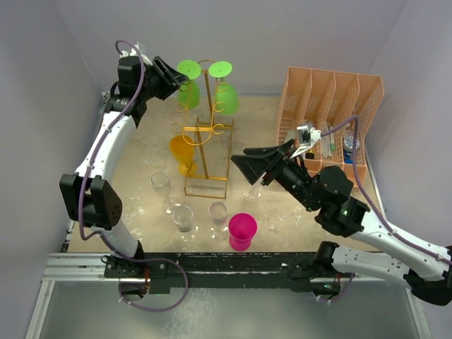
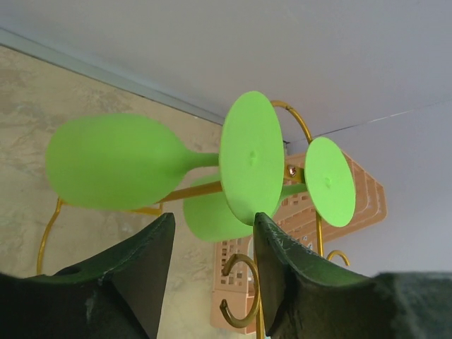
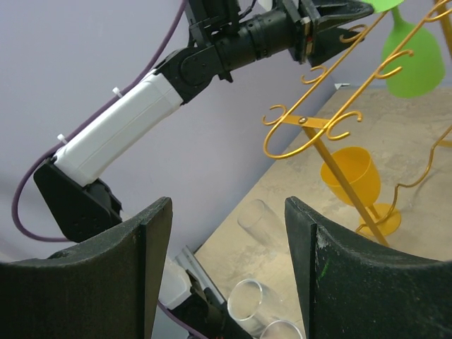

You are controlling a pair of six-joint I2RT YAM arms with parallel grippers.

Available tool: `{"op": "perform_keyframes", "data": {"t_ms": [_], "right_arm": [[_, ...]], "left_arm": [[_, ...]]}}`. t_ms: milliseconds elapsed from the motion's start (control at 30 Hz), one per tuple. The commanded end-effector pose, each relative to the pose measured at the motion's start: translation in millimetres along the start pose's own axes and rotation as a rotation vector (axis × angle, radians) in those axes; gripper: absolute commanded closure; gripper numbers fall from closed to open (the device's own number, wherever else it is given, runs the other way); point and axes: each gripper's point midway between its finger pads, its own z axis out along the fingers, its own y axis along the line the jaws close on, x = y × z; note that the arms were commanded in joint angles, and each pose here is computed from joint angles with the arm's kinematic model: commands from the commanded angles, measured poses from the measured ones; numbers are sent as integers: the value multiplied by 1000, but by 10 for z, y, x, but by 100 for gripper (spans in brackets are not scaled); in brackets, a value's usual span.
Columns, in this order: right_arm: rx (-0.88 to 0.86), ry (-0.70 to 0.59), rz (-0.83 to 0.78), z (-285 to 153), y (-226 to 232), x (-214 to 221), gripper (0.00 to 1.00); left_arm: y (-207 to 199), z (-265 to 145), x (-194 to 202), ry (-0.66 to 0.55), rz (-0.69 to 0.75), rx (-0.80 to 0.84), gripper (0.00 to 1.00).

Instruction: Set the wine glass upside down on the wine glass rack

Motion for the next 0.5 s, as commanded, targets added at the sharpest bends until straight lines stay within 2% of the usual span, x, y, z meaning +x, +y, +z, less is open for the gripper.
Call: {"op": "perform_keyframes", "data": {"t_ms": [0, 67, 267, 467], "right_arm": [[60, -60, 44, -30, -70, -148, 33], [128, -57, 58, -27, -183, -136, 34], [276, -10, 51, -93, -440, -44, 34], [524, 37, -49, -255, -901, 54, 39]], "left_arm": [[-325, -335, -274, -58, 117, 24, 49], [-335, -419, -330, -72, 146, -5, 45], [-310, -733, -411, -113, 197, -85, 42], [-310, -1249, -389, -160, 243, -131, 41]]}}
